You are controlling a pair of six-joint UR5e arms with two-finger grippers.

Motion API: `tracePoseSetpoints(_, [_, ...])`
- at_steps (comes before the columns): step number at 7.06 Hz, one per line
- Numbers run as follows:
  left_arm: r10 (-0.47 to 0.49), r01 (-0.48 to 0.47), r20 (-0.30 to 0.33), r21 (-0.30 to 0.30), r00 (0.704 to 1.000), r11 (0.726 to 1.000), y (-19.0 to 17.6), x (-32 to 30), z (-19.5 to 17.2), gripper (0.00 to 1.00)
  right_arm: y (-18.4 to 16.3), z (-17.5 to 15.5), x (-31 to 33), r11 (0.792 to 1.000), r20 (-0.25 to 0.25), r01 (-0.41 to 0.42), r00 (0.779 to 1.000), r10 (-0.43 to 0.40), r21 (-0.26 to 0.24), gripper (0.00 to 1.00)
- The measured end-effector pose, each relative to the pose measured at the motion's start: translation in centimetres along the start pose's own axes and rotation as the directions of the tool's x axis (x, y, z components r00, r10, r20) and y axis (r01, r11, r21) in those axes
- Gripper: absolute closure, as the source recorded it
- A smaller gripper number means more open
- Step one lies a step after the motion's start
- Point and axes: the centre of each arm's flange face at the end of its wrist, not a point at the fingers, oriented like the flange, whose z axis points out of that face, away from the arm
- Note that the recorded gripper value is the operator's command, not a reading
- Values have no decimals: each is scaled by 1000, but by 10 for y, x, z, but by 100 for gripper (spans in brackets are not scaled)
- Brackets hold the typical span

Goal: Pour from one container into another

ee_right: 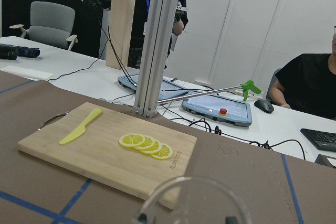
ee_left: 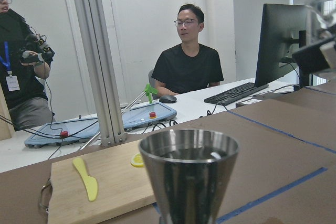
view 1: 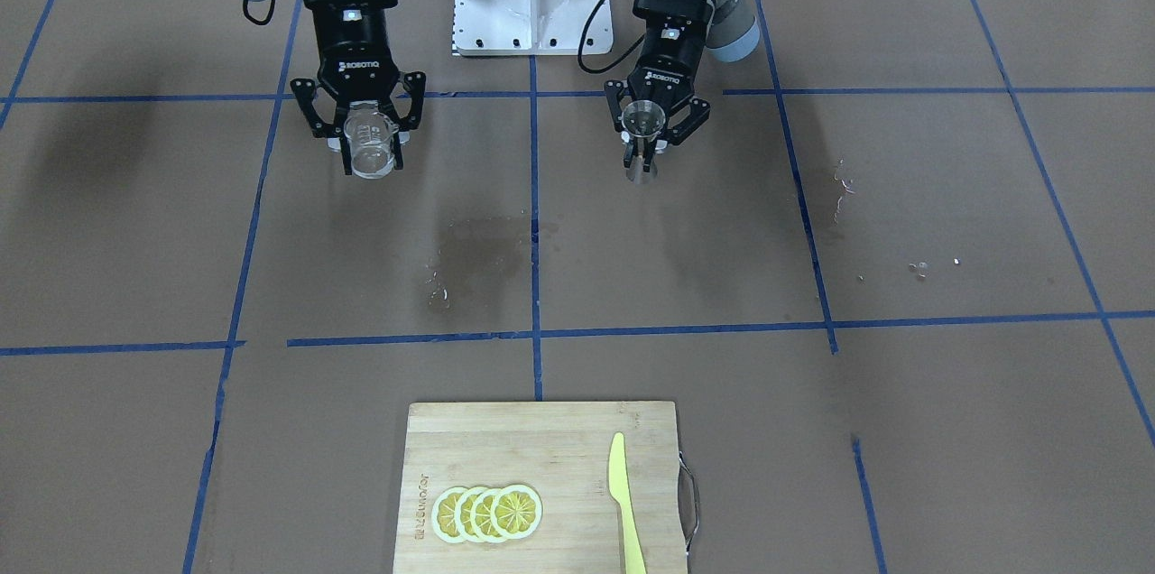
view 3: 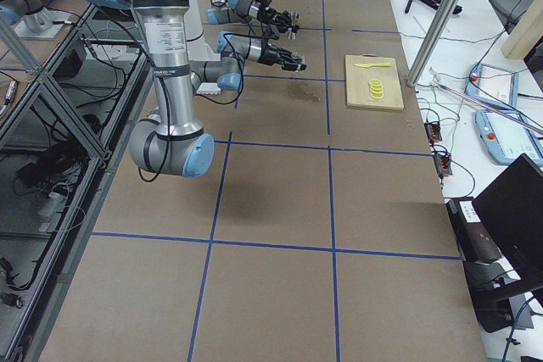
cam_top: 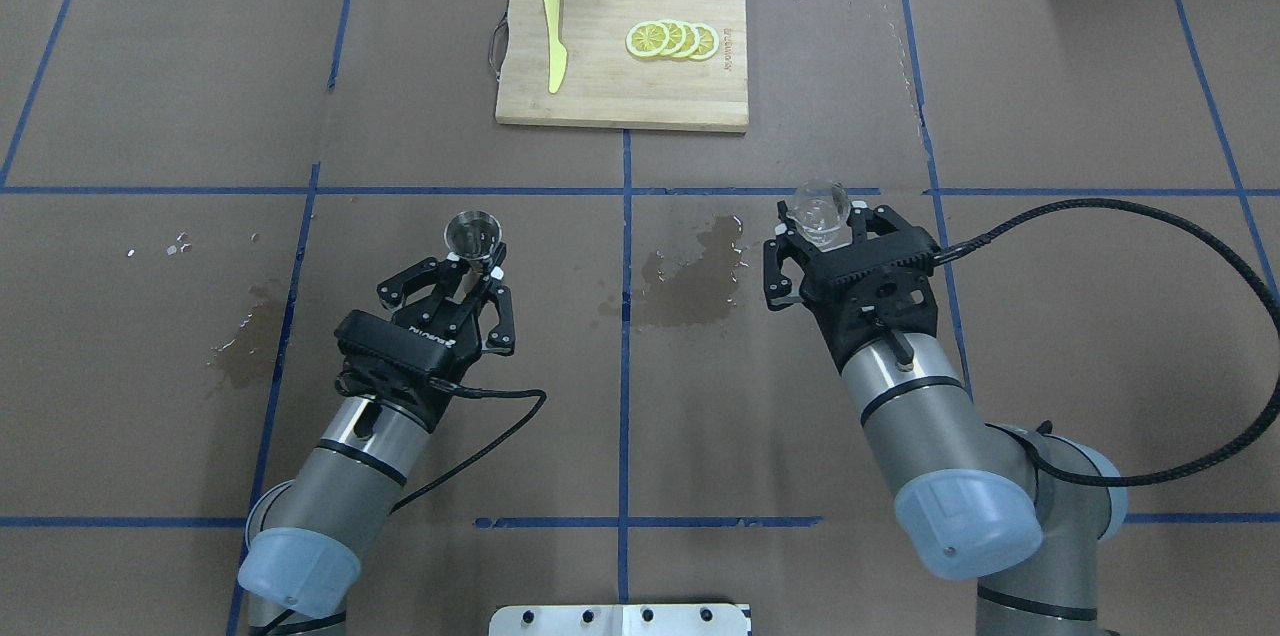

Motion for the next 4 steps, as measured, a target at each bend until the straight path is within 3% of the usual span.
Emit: tracePoseSetpoints(4, [-39,35,75,51,996,998,46,-149,-63,100,30,-5,43,1000,-4,-23,1000,23,-13,100])
